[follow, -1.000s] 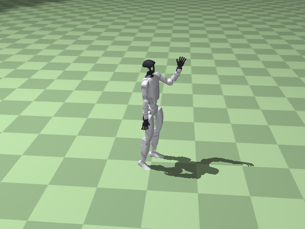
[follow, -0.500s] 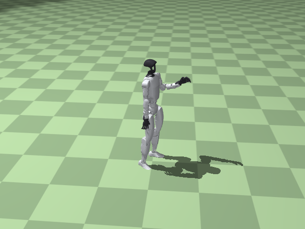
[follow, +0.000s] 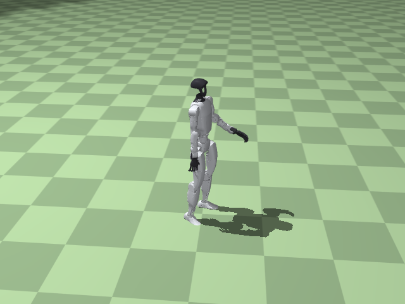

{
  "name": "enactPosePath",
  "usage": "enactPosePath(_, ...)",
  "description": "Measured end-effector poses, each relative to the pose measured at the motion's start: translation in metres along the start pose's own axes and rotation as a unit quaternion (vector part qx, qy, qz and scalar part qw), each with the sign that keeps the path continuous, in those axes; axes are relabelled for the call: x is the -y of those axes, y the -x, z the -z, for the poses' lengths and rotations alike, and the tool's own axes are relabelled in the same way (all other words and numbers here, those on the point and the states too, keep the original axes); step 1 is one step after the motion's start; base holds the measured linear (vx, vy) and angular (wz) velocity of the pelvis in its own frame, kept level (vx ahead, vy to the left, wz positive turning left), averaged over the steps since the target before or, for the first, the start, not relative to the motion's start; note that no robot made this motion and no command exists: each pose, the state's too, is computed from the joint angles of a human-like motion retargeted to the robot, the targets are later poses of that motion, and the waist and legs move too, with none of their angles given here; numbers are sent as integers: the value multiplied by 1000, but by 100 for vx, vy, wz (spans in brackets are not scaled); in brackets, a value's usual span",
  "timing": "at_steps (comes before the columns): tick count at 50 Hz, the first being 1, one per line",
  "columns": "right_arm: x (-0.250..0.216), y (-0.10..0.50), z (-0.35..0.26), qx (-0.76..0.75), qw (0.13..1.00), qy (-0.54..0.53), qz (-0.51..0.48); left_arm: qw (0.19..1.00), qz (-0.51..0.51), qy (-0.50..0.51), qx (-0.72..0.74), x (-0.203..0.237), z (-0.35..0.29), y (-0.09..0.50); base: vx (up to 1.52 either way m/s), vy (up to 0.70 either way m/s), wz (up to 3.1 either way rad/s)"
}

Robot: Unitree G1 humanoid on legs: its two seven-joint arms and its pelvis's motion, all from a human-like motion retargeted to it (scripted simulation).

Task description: Upper body actions

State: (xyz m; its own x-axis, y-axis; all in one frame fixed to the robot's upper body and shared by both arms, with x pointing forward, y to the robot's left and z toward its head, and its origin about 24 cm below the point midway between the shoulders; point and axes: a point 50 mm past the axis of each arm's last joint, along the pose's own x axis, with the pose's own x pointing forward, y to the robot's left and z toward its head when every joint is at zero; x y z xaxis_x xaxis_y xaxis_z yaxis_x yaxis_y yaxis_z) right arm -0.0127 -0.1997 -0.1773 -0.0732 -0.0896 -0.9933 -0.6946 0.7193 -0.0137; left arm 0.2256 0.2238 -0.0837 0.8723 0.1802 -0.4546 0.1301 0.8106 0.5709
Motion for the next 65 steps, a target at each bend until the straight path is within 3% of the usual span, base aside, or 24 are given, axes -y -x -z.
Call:
enactPosePath(15,2,0,-1,1,1000,6,3,951,-226,35,210,-81,-68,22,0,0,0)
enactPosePath(24,3,0,0,1,1000,9,6,856,-379,103,337,-148,-110,71,0,0,0)
enactPosePath(35,4,0,1,-2,1000,12,5,771,-535,135,317,-231,-96,98,0,0,0)
enactPosePath(47,7,1,3,-7,1000,13,6,779,-596,164,104,-278,-15,67,0,0,0)
enactPosePath(55,7,1,2,-4,1000,14,10,741,-638,172,117,-285,-15,78,0,0,0)
enactPosePath(65,7,1,1,-2,1000,5,9,773,-587,136,199,-268,-46,80,0,0,0)
